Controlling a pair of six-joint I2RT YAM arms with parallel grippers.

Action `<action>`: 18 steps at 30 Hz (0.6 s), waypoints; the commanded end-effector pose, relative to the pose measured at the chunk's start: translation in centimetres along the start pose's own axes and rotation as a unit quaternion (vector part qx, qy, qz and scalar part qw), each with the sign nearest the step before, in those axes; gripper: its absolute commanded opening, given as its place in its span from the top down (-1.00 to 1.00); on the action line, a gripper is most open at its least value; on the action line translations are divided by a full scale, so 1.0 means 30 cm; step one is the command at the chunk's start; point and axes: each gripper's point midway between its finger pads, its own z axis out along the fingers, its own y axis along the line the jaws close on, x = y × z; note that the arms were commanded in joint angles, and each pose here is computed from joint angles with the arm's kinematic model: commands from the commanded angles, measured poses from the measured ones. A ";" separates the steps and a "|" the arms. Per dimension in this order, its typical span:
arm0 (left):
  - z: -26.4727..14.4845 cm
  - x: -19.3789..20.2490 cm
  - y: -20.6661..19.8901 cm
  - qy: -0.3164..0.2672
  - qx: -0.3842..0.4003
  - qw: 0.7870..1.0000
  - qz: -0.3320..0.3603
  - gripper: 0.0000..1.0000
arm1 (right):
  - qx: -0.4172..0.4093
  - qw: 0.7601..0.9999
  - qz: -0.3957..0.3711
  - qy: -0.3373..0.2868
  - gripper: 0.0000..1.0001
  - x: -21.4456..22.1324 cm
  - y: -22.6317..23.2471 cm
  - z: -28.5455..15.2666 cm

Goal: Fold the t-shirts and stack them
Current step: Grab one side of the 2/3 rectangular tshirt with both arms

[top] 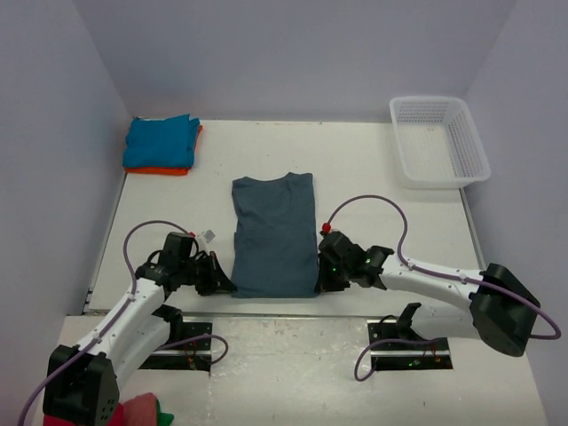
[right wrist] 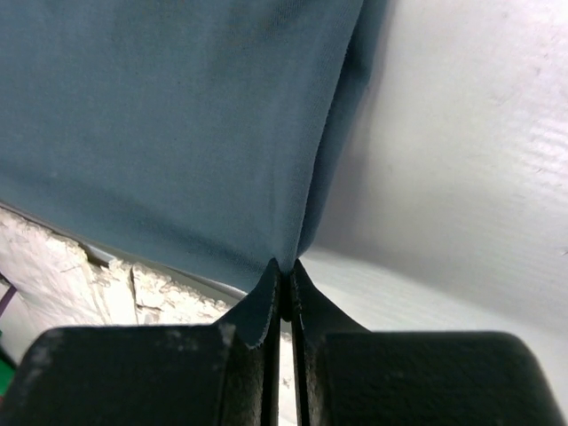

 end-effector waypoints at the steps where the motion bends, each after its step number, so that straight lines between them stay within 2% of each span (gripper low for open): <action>1: -0.013 0.030 0.012 0.013 -0.007 1.000 0.000 1.00 | 0.058 0.998 0.013 0.003 1.00 0.044 -0.070 0.003; 12: -0.038 0.018 -0.005 0.004 -0.010 1.000 0.012 1.00 | 0.067 0.998 0.016 -0.004 1.00 0.069 -0.068 -0.024; 18: -0.136 -0.093 -0.088 -0.058 -0.031 0.996 0.052 1.00 | 0.073 0.996 -0.002 -0.049 1.00 -0.007 -0.018 -0.110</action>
